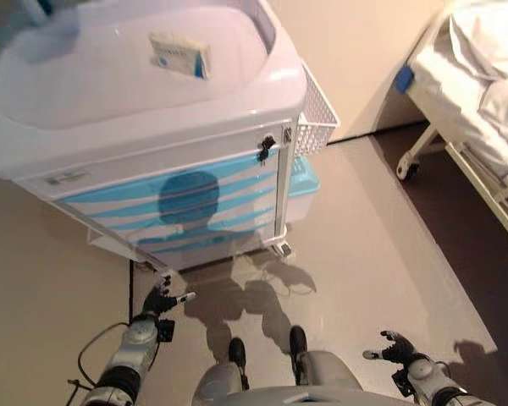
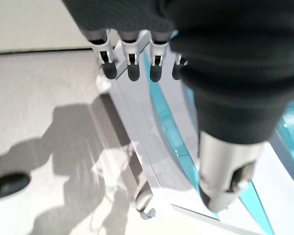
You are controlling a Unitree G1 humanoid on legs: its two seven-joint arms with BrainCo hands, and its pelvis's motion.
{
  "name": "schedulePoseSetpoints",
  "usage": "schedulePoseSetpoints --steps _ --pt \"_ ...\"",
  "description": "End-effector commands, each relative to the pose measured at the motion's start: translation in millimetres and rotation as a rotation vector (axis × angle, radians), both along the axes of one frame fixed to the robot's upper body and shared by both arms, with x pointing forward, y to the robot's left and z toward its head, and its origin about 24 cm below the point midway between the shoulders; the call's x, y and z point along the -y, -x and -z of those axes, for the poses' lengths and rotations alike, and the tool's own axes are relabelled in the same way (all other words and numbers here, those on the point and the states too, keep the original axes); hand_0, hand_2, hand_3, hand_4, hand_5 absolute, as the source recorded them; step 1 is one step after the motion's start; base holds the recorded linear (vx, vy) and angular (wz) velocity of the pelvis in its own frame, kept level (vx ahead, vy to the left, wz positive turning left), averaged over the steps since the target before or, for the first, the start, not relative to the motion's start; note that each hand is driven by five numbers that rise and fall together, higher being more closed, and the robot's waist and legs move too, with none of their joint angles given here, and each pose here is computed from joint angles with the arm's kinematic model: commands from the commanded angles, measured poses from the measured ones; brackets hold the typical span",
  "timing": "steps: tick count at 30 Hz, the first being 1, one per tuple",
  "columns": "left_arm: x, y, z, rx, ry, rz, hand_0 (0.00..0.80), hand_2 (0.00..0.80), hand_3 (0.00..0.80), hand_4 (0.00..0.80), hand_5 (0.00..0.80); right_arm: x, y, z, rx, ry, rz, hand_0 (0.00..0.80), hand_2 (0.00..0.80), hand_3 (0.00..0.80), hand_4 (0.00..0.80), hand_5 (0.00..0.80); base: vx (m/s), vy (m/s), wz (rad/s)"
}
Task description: Open the drawer and pick up the medicine
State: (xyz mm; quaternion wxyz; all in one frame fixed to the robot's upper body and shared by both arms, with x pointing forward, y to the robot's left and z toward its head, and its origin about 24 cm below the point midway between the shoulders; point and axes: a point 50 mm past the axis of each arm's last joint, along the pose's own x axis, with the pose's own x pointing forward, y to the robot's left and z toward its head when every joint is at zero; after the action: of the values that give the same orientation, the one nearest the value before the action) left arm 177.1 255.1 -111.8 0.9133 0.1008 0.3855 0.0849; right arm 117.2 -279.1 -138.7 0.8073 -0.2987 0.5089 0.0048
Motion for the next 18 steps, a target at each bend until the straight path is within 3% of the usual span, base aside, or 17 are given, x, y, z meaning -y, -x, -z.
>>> schedulePoseSetpoints --steps 1,9,18 --pt "-5 -5 -2 -0.007 -0.046 0.033 0.000 0.000 0.000 0.000 0.000 -3 6 3 -0.025 0.014 -0.003 0.000 0.000 0.000 0.000 0.000 0.034 -0.027 0.26" --pt "17 55 37 -0.259 -0.070 0.047 0.000 0.000 0.000 0.000 0.000 -19 27 15 -0.073 -0.030 0.071 0.000 0.000 0.000 0.000 0.000 0.029 -0.017 0.30" --pt "25 109 54 -0.475 -0.069 0.128 0.000 0.000 0.000 0.000 0.000 -37 41 24 -0.129 -0.124 0.114 0.000 0.000 0.000 0.000 0.000 -0.006 0.010 0.01"
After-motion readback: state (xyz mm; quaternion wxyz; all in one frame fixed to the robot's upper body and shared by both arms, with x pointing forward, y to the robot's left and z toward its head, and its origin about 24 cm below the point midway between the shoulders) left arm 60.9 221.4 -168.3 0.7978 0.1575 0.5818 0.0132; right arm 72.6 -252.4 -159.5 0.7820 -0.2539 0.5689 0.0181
